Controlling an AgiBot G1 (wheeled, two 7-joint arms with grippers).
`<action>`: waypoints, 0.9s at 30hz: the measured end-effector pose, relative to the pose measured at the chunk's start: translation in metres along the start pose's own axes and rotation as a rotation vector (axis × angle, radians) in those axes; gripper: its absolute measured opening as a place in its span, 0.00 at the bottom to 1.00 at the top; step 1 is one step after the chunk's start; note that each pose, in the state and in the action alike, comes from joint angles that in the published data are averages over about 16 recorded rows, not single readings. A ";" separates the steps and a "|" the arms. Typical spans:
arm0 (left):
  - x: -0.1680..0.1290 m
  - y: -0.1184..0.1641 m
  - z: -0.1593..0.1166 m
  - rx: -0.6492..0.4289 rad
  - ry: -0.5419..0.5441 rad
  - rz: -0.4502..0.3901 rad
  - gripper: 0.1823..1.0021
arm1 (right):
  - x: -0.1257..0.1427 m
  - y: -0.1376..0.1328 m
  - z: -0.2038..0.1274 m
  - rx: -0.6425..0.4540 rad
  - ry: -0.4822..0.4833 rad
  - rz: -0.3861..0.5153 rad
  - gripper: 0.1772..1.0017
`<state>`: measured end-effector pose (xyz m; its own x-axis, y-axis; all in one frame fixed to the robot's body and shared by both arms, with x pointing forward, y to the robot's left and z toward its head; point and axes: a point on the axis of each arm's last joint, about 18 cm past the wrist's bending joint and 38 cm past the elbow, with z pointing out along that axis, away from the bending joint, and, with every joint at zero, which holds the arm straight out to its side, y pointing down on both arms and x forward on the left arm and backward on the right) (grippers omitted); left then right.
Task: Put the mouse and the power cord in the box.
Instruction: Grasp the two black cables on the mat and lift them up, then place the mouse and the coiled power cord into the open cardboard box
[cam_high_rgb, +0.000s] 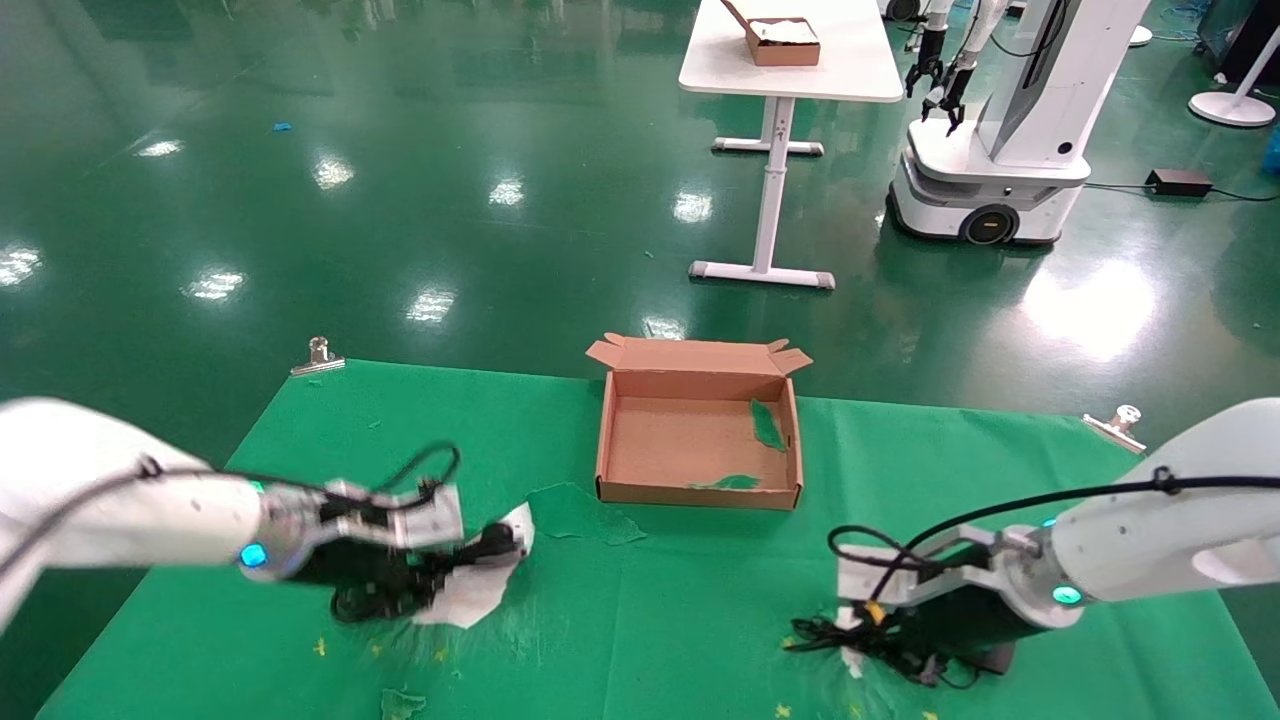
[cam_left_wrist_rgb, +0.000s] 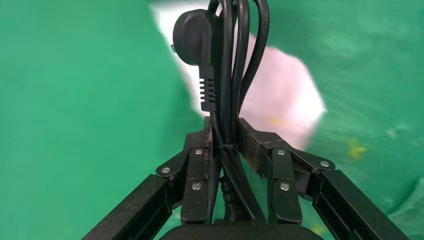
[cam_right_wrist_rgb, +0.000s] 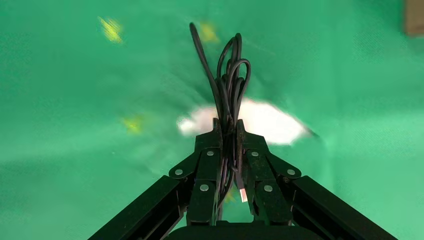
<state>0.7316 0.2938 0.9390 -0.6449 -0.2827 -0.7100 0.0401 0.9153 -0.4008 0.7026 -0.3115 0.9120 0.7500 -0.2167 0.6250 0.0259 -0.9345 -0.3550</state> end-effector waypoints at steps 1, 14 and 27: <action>-0.003 -0.005 -0.003 0.016 -0.006 -0.001 0.12 | 0.003 0.000 -0.004 0.002 0.010 0.000 0.09; -0.028 -0.123 -0.004 0.303 -0.172 0.185 0.12 | 0.053 0.008 -0.072 -0.008 0.188 0.018 0.06; 0.012 -0.189 0.039 0.397 -0.429 0.652 0.12 | 0.069 0.029 -0.133 -0.050 0.292 0.052 0.05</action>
<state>0.7461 0.1062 0.9834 -0.0615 0.1056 -0.9925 0.6152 0.7870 0.0457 0.6673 -0.3910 1.0376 0.5274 -0.3294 0.7832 -0.0456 -0.9314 -0.3611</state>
